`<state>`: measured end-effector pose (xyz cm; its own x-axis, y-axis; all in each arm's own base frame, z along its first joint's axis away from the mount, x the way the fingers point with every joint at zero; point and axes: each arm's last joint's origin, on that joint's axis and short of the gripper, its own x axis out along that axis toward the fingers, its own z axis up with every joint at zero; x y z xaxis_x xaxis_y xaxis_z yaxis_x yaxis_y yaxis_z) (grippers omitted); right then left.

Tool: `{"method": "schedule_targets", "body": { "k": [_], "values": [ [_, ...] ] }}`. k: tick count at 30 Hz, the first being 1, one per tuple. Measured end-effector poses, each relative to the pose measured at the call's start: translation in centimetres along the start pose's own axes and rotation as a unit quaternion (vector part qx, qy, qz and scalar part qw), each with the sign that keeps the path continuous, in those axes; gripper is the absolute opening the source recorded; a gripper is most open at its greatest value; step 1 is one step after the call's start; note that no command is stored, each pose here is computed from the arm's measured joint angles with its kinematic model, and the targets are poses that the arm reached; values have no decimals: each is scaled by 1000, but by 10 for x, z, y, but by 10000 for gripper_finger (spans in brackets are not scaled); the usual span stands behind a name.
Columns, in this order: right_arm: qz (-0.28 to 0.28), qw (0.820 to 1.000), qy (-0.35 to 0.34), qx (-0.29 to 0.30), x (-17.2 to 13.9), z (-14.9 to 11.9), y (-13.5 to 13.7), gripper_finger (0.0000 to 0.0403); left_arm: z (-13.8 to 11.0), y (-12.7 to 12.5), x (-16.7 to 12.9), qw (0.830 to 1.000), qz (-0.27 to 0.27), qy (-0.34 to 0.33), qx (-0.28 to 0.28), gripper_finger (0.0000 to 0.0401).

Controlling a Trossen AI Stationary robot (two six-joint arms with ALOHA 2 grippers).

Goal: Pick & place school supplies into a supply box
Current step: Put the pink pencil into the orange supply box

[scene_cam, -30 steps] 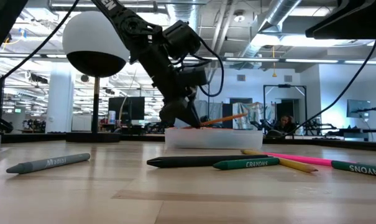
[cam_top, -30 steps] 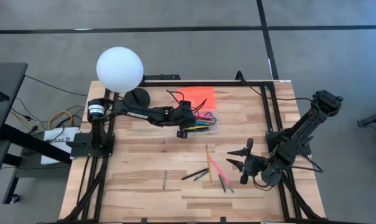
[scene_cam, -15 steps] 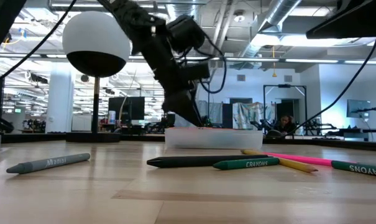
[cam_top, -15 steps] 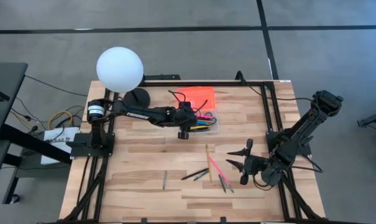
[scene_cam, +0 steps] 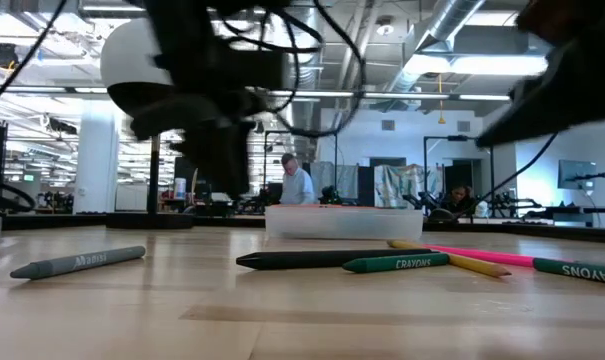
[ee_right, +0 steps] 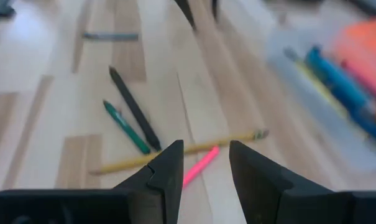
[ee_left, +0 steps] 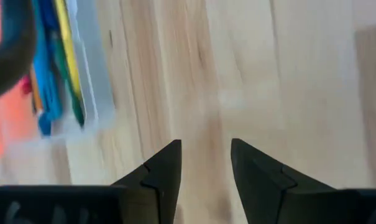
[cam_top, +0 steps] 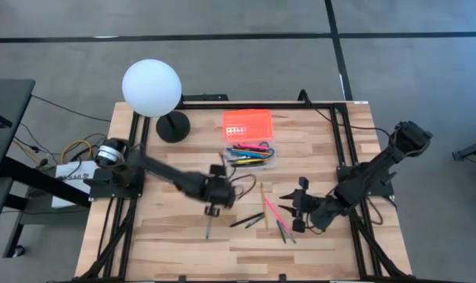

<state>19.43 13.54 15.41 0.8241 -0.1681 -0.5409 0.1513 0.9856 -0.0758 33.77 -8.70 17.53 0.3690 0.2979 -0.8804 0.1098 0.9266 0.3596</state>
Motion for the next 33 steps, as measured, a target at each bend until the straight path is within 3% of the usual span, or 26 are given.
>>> {"method": "schedule_targets", "body": {
  "k": [7, 11, 16, 20, 33],
  "values": [
    [24, 997, 61, 51, 24, -1, 2, 123, -28, -63, -19, 991, 121, -47, -15, 134],
    [20, 995, 82, 53, 37, 6, 6, 123, -40, -83, -31, 978, 185, -84, -35, 134],
    [-8, 981, 181, 69, 51, 11, 7, 123, -55, -100, -47, 961, 242, -127, -44, 134],
    [-44, 971, 224, 69, 57, 15, 11, 123, -64, -107, -54, 955, 253, -142, -58, 134],
    [-29, 965, 250, 73, 67, 17, 20, 123, -68, -111, -57, 953, 253, -150, -68, 134]
  ]
}}
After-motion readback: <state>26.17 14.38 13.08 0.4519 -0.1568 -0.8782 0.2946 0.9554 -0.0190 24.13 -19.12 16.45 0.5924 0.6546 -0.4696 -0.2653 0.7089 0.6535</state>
